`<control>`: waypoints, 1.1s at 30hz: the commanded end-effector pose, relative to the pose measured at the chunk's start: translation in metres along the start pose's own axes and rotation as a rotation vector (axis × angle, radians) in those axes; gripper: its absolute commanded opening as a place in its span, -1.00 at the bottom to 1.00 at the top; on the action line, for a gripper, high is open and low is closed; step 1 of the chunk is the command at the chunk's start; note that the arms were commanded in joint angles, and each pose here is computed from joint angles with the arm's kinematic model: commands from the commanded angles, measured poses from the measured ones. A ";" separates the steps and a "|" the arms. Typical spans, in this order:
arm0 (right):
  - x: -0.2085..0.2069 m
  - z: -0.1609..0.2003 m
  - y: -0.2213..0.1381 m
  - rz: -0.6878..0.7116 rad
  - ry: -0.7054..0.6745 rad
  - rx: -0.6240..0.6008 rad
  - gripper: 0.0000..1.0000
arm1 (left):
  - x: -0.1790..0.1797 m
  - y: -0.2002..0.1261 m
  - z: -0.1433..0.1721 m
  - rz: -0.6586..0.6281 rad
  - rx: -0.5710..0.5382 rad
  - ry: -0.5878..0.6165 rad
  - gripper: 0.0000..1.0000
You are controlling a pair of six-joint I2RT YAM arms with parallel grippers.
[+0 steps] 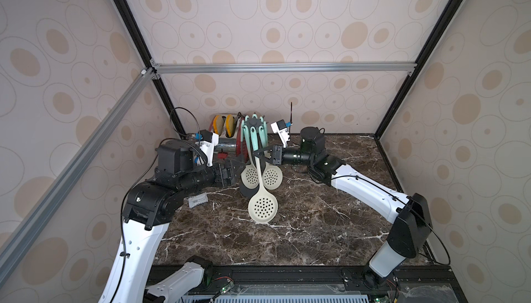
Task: Hang the skimmer on the kitchen utensil rack
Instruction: Hang the skimmer on the rack.
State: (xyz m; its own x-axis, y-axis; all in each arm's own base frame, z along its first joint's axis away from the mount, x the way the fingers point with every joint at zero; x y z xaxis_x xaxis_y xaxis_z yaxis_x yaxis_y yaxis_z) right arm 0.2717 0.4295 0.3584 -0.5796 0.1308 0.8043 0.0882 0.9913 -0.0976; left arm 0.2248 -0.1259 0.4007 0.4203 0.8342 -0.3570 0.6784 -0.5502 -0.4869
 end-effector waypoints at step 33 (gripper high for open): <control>-0.001 0.001 -0.113 0.481 -0.547 -0.108 0.44 | 0.016 -0.028 -0.014 -0.135 -0.211 0.195 0.98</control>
State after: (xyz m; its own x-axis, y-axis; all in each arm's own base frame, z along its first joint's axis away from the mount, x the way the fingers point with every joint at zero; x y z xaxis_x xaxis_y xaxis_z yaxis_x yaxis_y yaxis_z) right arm 0.2561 0.3475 0.3823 -0.7756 0.4195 0.4716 0.3717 0.9074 -0.1959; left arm 0.2132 -0.1038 0.4074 0.4076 0.8823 -0.2355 0.7837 -0.4704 -0.4057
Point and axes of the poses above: each gripper's point midway between its finger pads, its own y axis out along the fingers, its own x axis along the line the jaws close on, z = x × y, the point moved 1 cm from there along -y, back along the fingers, and after that the axes turned 8 degrees about y, right-handed, at the moved point
